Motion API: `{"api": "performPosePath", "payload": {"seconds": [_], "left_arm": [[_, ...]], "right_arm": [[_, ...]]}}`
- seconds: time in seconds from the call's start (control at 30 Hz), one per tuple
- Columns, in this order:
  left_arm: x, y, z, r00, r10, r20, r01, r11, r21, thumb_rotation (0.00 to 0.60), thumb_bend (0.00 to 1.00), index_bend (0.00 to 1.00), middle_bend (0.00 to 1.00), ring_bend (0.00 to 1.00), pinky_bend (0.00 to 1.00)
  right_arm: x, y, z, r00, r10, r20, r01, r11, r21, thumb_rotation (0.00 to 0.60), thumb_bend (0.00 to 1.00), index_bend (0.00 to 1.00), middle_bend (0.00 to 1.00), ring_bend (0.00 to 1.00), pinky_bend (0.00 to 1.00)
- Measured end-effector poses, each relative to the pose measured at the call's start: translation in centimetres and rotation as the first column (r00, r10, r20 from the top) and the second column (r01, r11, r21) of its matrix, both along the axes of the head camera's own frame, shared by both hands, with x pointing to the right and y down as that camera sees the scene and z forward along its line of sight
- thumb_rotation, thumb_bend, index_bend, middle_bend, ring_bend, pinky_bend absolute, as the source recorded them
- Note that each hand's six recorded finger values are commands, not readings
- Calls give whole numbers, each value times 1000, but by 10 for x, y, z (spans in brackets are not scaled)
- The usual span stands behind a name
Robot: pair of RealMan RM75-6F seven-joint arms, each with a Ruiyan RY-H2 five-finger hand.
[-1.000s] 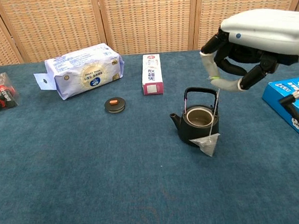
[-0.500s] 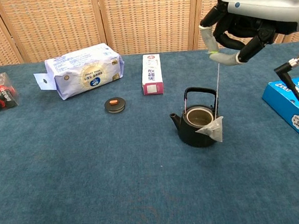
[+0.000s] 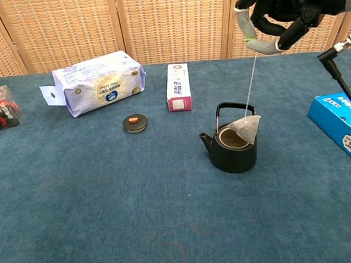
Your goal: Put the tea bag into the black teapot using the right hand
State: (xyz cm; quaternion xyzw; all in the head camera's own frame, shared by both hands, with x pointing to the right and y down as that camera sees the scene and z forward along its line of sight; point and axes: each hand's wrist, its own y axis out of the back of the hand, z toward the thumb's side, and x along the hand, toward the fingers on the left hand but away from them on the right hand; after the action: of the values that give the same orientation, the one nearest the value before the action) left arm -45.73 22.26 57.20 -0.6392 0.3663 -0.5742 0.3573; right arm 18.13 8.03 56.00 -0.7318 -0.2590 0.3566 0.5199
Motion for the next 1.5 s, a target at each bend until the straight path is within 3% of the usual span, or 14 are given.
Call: {"api": "performPosePath", "payload": {"seconds": [0.53,1.2,1.5], "left_arm": [[-3,4,2,1000,-8,7,8,1000,-10,600,409,0,0,0,0],[-5,7,4,1000,-14,9,14,1000,-20,600,408,0,0,0,0],[-8,9,4,1000,-19,12,19,1000,-24,600,408,0,0,0,0]], "right_arm": [[3,5,32,999,1,-38,-4,997,-74,561,640,673,885,893,981],[-5,54,69,990,-108,-90,96,988,-119,562,639,670,876,893,981],[-11,75,82,983,-157,-97,144,981,-127,557,639,592,877,893,981]]}}
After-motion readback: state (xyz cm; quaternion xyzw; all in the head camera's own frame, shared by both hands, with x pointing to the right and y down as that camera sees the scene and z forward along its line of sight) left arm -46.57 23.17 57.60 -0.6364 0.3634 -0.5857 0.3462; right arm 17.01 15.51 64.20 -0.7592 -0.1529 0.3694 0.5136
